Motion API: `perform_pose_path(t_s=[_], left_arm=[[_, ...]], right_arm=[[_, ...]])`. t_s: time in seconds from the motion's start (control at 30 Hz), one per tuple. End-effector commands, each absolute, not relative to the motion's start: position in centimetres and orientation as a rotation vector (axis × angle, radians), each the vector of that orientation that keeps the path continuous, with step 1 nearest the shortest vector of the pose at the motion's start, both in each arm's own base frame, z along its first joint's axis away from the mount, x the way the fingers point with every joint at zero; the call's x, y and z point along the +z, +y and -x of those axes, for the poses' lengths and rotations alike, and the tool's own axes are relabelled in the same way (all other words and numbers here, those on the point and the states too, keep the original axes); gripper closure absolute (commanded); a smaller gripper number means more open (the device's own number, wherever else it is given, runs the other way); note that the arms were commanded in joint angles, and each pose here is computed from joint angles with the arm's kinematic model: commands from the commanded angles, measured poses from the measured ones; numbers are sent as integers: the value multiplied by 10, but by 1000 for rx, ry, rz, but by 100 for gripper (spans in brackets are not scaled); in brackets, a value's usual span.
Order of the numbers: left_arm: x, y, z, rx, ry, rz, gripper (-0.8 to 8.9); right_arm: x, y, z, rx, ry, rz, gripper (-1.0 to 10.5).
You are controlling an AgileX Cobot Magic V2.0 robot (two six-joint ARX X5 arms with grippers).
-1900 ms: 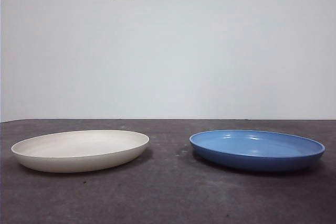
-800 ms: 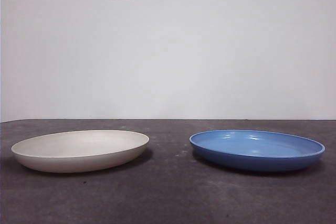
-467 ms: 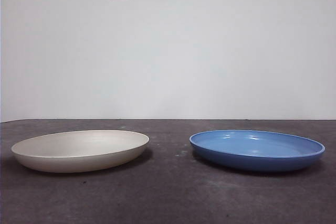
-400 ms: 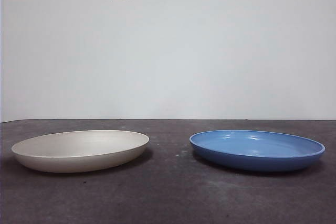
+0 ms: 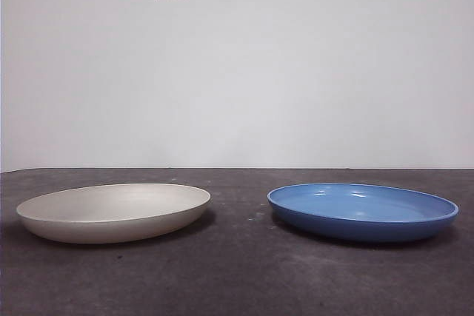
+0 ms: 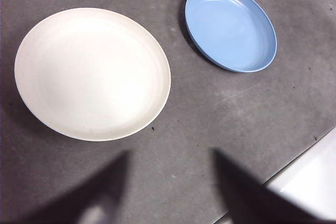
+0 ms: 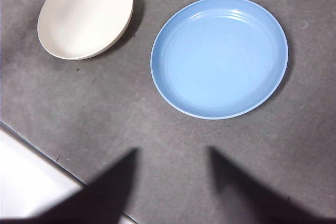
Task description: Pick up the white plate, put it on the blue plate, put it on desk
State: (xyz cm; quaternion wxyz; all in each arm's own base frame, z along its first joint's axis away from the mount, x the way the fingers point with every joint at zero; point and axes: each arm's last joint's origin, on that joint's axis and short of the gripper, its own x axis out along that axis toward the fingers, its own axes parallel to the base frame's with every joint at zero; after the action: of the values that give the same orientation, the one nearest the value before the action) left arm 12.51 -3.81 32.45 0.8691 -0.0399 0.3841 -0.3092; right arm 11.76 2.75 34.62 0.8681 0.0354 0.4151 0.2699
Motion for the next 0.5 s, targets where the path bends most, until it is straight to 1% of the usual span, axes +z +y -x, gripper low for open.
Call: perform_pose_path(t_s=[0.03,0.33,0.5], left_arm=[[332,-39,-126,-654,775,82,276],[333,-40,-131,-640,762,104,284],[330,-41,-149,-536,772,109,293]], right_arm=[[351,28,-118,571,851,-67,493],[351,28,-118,567,854,-77,493],[351,28,-118,567,854,-77,493]])
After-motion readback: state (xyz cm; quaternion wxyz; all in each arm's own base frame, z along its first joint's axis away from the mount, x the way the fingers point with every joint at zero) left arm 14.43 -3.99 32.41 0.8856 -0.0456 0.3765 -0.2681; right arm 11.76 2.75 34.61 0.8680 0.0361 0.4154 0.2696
